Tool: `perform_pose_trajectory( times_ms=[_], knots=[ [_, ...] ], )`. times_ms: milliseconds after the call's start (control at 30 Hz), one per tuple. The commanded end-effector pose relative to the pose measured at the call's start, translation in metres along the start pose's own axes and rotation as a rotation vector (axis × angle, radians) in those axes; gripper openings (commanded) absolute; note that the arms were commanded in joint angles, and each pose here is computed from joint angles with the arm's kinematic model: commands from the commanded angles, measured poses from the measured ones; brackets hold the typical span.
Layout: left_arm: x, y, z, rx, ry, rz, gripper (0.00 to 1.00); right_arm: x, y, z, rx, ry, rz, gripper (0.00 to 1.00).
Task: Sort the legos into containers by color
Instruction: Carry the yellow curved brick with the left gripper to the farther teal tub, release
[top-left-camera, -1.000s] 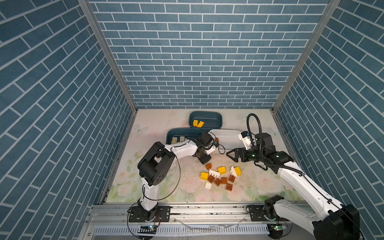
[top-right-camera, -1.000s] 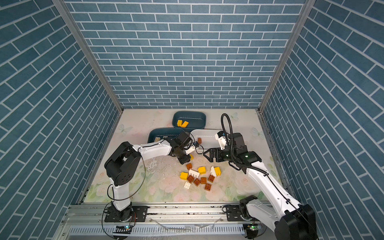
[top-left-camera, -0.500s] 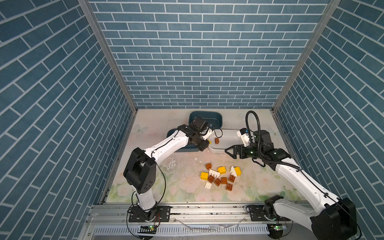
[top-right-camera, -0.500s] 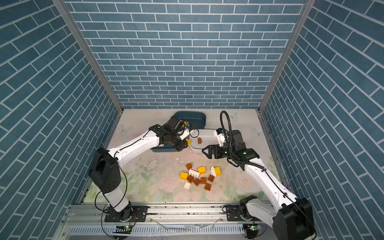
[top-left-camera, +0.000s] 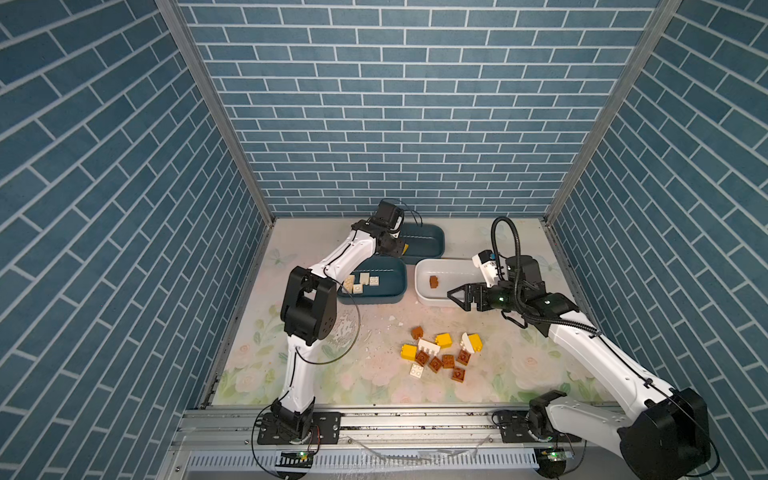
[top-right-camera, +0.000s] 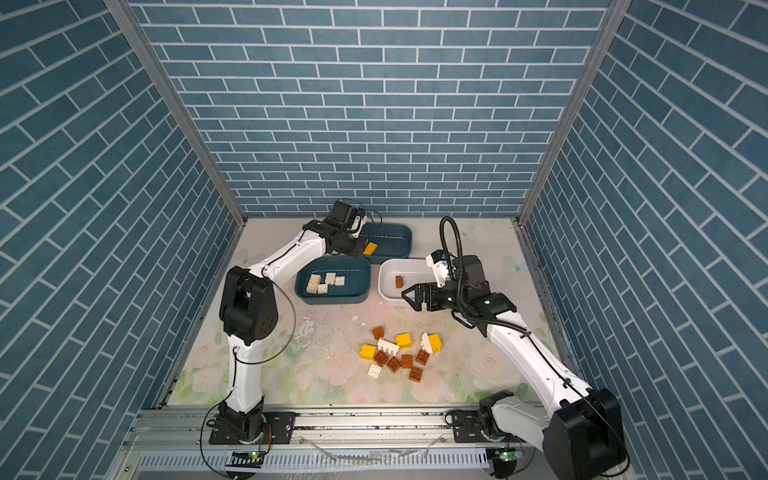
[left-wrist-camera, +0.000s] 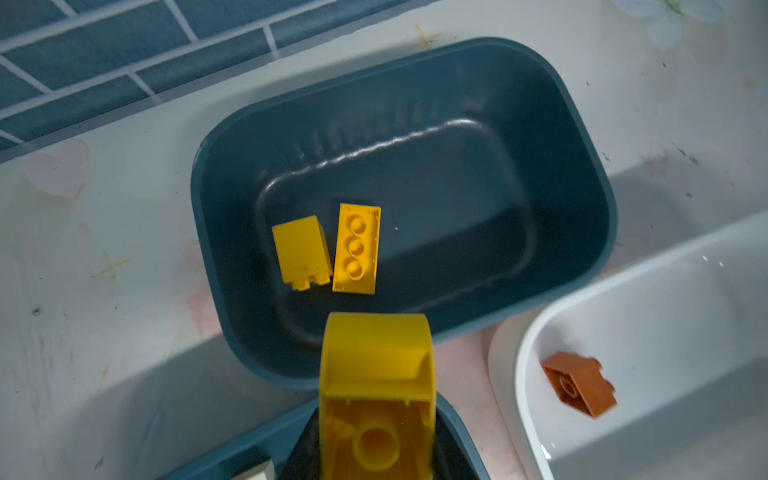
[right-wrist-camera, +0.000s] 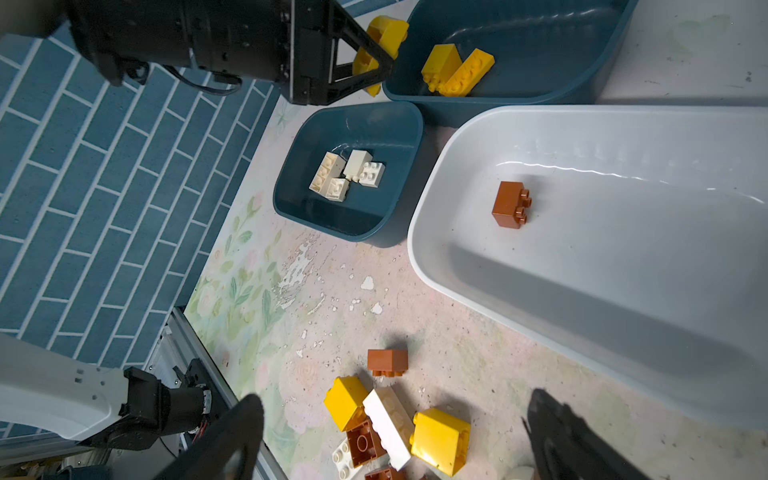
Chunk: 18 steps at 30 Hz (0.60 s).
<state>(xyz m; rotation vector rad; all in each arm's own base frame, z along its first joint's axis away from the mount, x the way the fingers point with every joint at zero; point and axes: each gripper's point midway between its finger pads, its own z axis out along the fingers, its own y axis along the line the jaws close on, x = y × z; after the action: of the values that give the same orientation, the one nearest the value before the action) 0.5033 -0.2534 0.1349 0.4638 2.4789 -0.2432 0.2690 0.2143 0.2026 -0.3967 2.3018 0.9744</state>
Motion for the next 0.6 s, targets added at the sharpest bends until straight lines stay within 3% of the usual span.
perform_pose_trajectory(
  times_ms=[0,333,567],
  knots=[
    [-0.021,-0.002,0.010,-0.008,-0.052,-0.082,0.28,-0.012,0.007,-0.003,-0.014,-0.024,-0.005,0.99],
    [-0.041,-0.007,0.055,0.020,-0.088,-0.096,0.28,-0.008,0.003,-0.001,0.003,0.002,-0.010,0.98],
    [-0.037,-0.014,0.076,0.055,-0.050,-0.124,0.31,-0.006,0.000,-0.001,0.011,0.011,-0.008,0.98]
  ],
)
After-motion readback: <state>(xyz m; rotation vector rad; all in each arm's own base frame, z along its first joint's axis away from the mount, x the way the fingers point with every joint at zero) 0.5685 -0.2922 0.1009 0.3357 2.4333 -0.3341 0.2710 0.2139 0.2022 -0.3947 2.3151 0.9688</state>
